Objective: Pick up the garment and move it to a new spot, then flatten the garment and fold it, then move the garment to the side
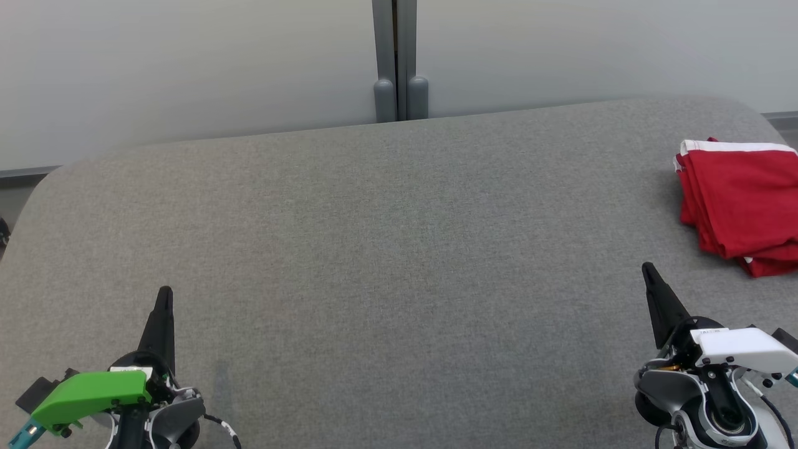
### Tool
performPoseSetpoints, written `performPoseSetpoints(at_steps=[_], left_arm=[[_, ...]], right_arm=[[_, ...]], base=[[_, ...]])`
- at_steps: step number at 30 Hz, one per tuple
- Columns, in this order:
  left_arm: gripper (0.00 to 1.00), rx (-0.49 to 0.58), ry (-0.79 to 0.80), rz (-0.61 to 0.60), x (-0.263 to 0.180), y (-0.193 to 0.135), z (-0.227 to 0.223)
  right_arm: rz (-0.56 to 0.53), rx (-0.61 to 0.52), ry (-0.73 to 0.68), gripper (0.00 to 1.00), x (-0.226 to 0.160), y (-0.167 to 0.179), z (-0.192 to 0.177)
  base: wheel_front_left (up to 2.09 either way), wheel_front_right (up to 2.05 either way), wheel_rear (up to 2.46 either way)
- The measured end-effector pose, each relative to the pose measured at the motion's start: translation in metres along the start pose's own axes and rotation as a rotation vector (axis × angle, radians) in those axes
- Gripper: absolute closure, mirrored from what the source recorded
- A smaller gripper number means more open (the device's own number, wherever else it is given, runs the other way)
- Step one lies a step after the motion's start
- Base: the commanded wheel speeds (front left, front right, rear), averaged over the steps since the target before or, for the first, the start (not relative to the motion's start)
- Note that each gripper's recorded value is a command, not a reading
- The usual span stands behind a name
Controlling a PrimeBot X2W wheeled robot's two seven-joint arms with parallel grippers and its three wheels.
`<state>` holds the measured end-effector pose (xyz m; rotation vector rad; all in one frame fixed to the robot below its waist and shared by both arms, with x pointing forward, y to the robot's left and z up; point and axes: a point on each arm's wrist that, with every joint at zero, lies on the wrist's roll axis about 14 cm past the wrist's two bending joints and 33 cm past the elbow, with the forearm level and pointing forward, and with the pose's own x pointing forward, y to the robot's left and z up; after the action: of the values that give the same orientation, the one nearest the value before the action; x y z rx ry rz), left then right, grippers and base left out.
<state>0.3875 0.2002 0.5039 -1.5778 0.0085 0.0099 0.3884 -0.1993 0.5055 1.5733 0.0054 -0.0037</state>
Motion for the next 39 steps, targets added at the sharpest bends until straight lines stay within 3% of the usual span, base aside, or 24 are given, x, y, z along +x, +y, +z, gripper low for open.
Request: performPoseSetpoints(at_steps=[39], left_arm=[[1.0, 0.0, 0.0, 0.0, 0.0, 0.0, -0.0001]], right_arm=[[0.0, 0.0, 0.0, 1.0, 0.0, 0.0001, 0.0]], base=[[0.0, 0.0, 0.0]])
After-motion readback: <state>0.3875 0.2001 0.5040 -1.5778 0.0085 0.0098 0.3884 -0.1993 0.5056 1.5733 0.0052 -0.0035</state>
